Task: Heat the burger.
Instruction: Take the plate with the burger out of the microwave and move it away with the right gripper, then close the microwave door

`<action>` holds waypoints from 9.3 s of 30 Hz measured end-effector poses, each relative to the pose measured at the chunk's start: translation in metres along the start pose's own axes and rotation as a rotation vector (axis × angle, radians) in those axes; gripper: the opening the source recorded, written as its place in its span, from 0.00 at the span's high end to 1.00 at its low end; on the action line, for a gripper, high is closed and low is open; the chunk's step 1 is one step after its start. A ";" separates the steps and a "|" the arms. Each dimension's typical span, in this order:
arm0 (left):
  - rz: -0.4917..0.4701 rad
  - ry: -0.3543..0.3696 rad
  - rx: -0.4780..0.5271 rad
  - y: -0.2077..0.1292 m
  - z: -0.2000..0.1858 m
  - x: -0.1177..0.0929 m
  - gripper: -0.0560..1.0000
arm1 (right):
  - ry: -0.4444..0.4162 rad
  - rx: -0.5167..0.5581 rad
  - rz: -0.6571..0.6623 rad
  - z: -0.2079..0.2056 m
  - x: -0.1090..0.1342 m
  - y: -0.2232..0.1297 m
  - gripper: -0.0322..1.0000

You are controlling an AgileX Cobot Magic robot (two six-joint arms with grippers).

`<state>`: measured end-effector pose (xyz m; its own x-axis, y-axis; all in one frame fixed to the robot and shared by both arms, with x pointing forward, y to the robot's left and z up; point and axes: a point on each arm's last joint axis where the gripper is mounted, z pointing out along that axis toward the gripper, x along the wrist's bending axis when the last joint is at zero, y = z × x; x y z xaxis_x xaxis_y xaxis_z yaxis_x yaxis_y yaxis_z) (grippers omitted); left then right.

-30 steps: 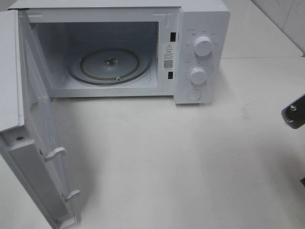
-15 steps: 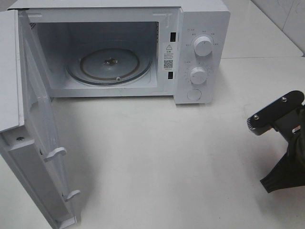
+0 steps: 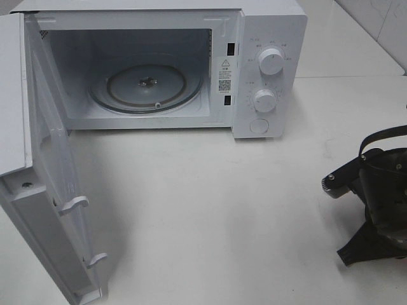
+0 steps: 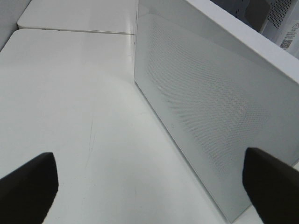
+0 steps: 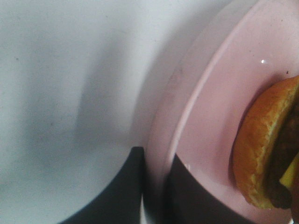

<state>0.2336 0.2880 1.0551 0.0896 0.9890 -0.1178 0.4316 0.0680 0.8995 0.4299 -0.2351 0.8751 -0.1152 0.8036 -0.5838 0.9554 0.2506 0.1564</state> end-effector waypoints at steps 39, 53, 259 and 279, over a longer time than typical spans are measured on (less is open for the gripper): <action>0.000 0.000 0.000 0.000 0.000 0.000 0.01 | 0.362 -0.222 -0.058 -0.104 -0.047 0.027 0.29; 0.000 0.000 0.000 0.000 0.000 0.000 0.01 | 0.568 -0.281 -0.035 -0.155 -0.081 -0.007 0.23; 0.174 -0.224 -0.127 -0.013 0.241 -0.004 0.95 | 0.464 -0.761 0.518 -0.156 -0.134 -0.182 0.23; 0.150 -0.245 -0.091 -0.017 0.283 -0.076 0.95 | 0.464 -0.761 0.518 -0.156 -0.134 -0.182 0.23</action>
<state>0.4732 0.1742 0.9298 0.3649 0.9285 -0.0688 0.3162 -0.0541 0.9472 0.2289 -0.3046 1.0488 0.0140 0.9991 0.0391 0.5114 -0.0408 0.8584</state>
